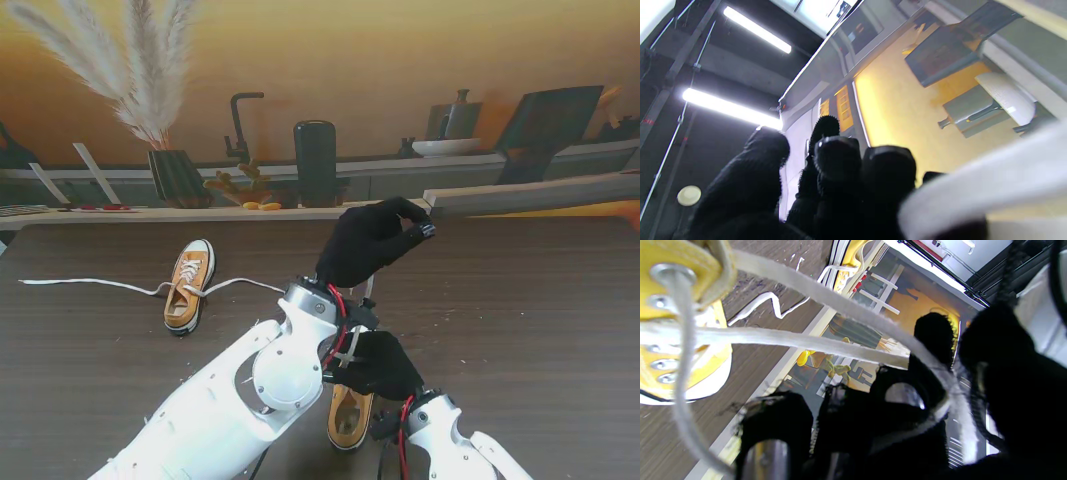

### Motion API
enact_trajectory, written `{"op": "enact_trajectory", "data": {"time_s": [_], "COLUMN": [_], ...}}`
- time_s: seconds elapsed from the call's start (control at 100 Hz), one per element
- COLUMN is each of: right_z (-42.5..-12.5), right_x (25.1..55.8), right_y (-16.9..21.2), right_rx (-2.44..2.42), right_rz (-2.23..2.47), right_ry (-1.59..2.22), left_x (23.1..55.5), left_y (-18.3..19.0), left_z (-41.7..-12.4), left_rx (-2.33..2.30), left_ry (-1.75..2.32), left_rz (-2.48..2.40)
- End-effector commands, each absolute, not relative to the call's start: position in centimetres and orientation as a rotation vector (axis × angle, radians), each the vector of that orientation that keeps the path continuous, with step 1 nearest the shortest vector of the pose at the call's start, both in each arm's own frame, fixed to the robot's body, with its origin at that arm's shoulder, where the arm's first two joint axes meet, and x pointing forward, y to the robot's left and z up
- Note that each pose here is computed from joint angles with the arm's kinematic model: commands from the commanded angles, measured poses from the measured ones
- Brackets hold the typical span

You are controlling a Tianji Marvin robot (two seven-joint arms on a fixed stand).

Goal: Tie the shoelaces into a bow on the shoes

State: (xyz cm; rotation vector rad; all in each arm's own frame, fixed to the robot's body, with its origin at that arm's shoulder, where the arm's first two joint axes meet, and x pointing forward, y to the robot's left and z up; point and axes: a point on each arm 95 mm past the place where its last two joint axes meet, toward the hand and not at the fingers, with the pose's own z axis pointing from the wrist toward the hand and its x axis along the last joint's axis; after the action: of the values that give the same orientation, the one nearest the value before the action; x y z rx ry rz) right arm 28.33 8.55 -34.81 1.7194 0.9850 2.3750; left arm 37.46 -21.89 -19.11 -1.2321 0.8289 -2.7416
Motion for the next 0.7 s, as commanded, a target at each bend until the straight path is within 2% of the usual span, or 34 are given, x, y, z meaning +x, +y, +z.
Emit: {"op": "enact_trajectory", "data": {"time_s": [0.0, 0.27, 0.69], "right_z": [-34.8, -34.8, -34.7], "right_x": [28.4, 28.4, 28.2], "right_y": [8.6, 8.7, 8.5], "right_rx": [1.715, 1.705, 1.718], "right_rz": [2.387, 2.405, 2.417], "right_ry": [1.001, 0.990, 0.968], "left_x": [37.9, 39.0, 40.2], "left_y": [-21.9, -22.3, -21.8], "left_z": [-19.4, -21.0, -22.0], "left_rx": [-1.199, -1.206, -1.212], "left_ry": [0.898, 1.177, 1.304], "left_rz": [-2.698, -2.613, -2.516]}}
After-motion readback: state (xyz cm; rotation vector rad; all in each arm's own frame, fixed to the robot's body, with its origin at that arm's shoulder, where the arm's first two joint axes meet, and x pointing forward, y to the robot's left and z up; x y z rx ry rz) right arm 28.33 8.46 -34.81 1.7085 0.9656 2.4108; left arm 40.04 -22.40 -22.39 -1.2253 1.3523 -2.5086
